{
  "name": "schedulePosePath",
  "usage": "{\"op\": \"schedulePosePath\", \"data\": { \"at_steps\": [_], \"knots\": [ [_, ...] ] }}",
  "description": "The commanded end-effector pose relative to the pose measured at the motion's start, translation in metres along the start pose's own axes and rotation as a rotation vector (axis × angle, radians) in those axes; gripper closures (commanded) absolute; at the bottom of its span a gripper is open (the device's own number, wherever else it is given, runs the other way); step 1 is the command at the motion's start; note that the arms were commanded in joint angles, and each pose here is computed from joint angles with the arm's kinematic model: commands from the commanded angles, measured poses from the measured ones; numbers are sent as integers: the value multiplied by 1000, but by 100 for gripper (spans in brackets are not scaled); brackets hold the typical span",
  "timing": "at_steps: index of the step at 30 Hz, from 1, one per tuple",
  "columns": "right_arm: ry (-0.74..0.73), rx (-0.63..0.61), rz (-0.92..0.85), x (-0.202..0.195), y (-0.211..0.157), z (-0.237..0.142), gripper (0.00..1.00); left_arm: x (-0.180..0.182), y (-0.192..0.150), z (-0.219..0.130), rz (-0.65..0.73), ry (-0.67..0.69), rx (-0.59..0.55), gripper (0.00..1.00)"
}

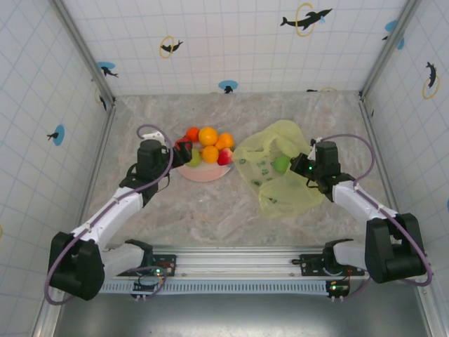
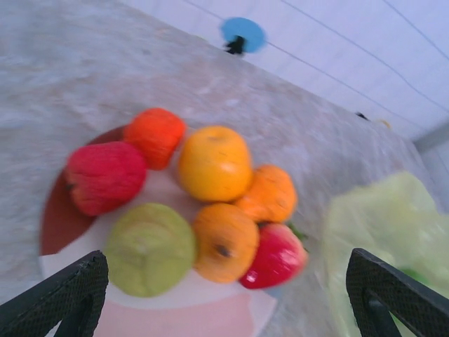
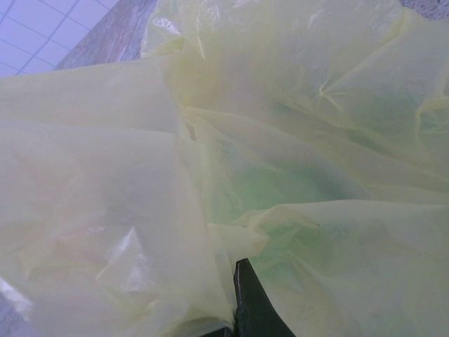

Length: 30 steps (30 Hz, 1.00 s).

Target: Place the fruits into the plastic bag

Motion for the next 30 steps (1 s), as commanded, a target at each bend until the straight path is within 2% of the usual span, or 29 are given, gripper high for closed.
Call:
{"op": "schedulePosePath", "data": {
  "at_steps": [1,12,30],
  "knots": [
    [29,-41,-27,9,9,-1,100,18,-6,15,-113,62,46,10],
    [36,-33,-27,7,5,1,100,33,-27,65,-172,82,166,10],
    [39,-30,-22,6,3,2,100,44,-48,95,-176,94,237,11]
  ]
}}
Point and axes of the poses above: each hand's point on the last joint's axis, 136 mm out from that joint toward the fingers, its own z axis out along the fingers, its own x axis along the line the jaws close on, y = z × x, the point moved 6 cm from there along -z, back along the fingers, and after that the axes turned 5 degrees about z, right-handed, at the moved point
